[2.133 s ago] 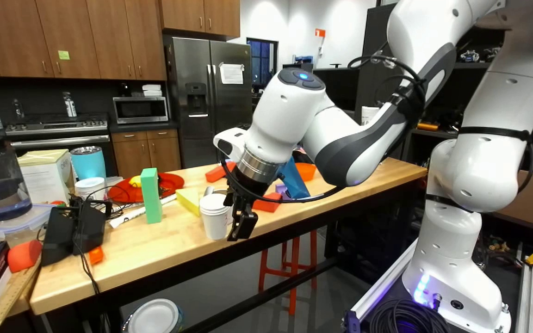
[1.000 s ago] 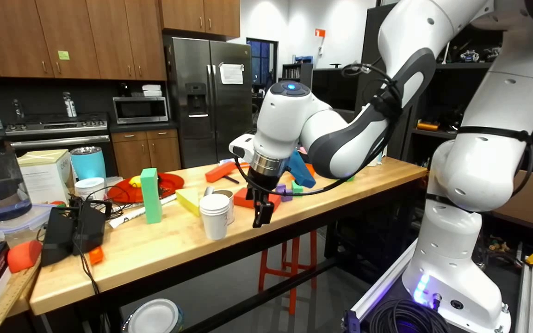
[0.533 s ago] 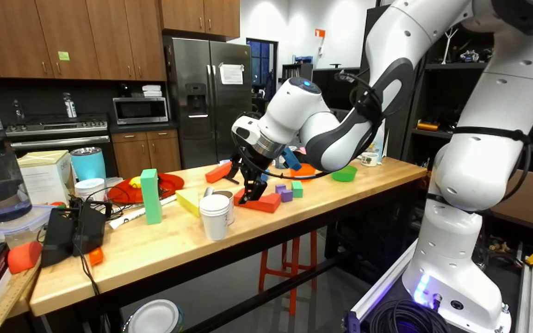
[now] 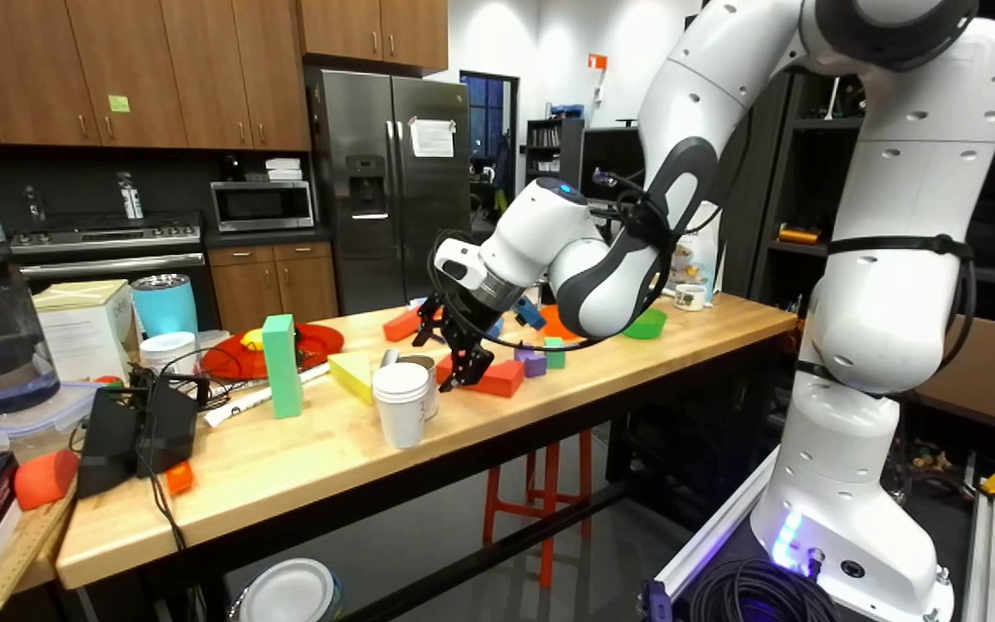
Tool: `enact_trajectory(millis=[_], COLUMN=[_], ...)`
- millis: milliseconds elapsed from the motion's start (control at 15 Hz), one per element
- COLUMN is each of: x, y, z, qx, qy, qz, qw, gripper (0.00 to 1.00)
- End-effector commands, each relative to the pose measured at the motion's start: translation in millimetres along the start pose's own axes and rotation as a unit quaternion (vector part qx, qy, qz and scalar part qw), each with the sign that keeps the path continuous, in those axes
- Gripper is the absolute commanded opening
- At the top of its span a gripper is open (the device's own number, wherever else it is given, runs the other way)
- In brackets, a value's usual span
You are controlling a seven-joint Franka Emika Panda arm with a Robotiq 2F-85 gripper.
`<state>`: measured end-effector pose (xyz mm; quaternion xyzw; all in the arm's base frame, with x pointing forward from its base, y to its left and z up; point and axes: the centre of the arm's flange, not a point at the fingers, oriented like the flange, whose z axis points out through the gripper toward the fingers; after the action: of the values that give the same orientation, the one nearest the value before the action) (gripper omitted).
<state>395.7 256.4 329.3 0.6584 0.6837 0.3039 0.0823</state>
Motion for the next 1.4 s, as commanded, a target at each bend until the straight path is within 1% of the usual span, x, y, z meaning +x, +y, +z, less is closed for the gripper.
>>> enact_trajectory(millis=[0,133,400,533,667,733,800,933,1000,1133,1333], x=[-5.3,-8.3,-19.6,-28.7,-34.1,-36.7,-38.7,-35.2,-31.1,-18.0,5.9], y=[22.2,31.6,64.0,78.8,83.8,85.4,85.7,80.8,75.2,54.2,37.4], z=[-6.0,-7.4,-14.2,-18.9,-19.5,-19.5,-18.5,-13.8,-11.6,-6.2,-11.1], qx=[-0.010,-0.028,-0.063,-0.077,-0.084,-0.085,-0.075,-0.036,-0.028,0.003,0.014], qy=[-0.029,-0.049,-0.094,-0.103,-0.104,-0.094,-0.072,-0.012,0.005,0.017,0.014], qz=[-0.017,-0.016,-0.016,-0.013,-0.013,-0.012,-0.010,-0.008,-0.009,-0.013,-0.004], qw=[0.9994,0.9983,0.9935,0.9916,0.9909,0.9919,0.9945,0.9993,0.9995,0.9998,0.9998], gripper=[1.00,1.00,1.00,1.00,1.00,1.00,1.00,1.00,1.00,1.00,1.00])
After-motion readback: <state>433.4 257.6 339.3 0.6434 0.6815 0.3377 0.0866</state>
